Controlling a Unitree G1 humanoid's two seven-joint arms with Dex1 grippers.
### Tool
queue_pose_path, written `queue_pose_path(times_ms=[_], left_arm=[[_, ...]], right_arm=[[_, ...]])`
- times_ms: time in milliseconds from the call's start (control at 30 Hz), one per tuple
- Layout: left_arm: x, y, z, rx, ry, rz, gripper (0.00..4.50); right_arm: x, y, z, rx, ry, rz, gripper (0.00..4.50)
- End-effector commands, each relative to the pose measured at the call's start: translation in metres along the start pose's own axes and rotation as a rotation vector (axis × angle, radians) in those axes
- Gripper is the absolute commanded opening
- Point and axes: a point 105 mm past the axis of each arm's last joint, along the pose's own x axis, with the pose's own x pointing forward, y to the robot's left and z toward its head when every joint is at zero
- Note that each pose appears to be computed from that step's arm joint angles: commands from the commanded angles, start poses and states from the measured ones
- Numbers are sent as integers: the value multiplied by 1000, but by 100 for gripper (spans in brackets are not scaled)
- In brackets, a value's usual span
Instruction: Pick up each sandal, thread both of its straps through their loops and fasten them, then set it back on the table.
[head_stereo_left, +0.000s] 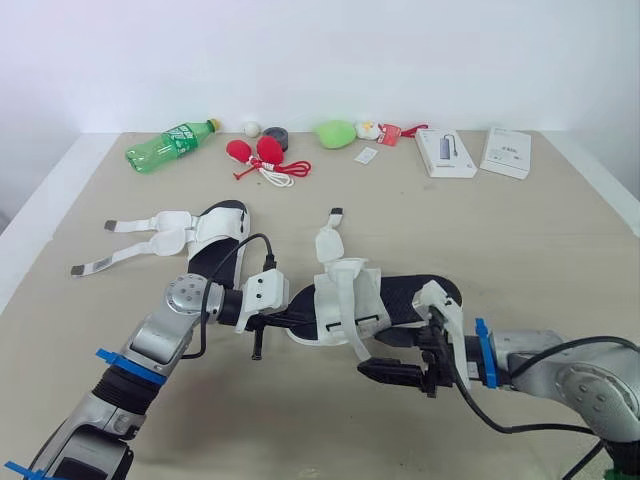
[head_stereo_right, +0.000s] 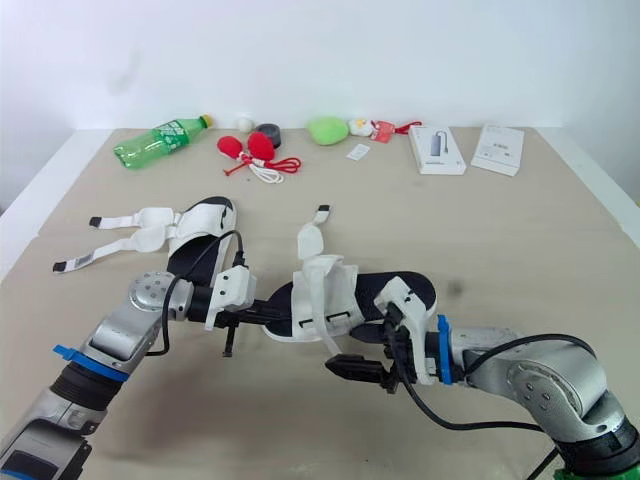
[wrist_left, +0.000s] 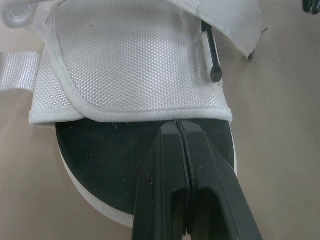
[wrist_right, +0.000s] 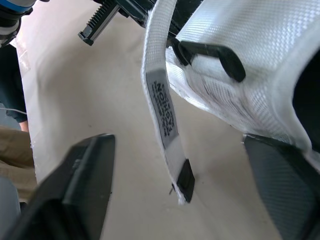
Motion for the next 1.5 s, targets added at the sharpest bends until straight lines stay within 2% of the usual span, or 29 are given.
queue_pose_path(times_ms=[33, 67, 100, 200, 433, 500, 633, 767, 967, 1500], left_arm=[[-1, 3, 13, 59, -17, 2, 0], [-1, 3, 13, 62, -15, 3, 0], [-1, 4, 14, 66, -14, 5, 0], [-1, 5, 14, 70, -14, 7, 0], [0, 5, 13, 77, -8, 3, 0], [1, 5, 12, 78, -6, 1, 0], [1, 4, 10, 83, -1, -11, 0], [3, 4, 10, 84, -3, -14, 0], [5, 5, 10, 87, -8, -15, 0], [8, 7, 9, 87, -8, -17, 0]], right_arm=[[-2, 4, 0, -1, 26, 18, 247], [-2, 5, -2, 0, 38, 25, 183], [-2, 5, -5, 3, 49, 22, 148], [-1, 4, -10, 5, 72, 15, 3], [0, 7, -1, 54, 24, 61, 3], [-4, 13, 17, 83, -51, 116, 3], [-22, 17, 72, 149, -219, 224, 3], [-29, 1, 97, 203, -249, 180, 3], [-22, -19, 82, 293, -164, 113, 3], [-18, -19, 65, 356, -59, 122, 3]])
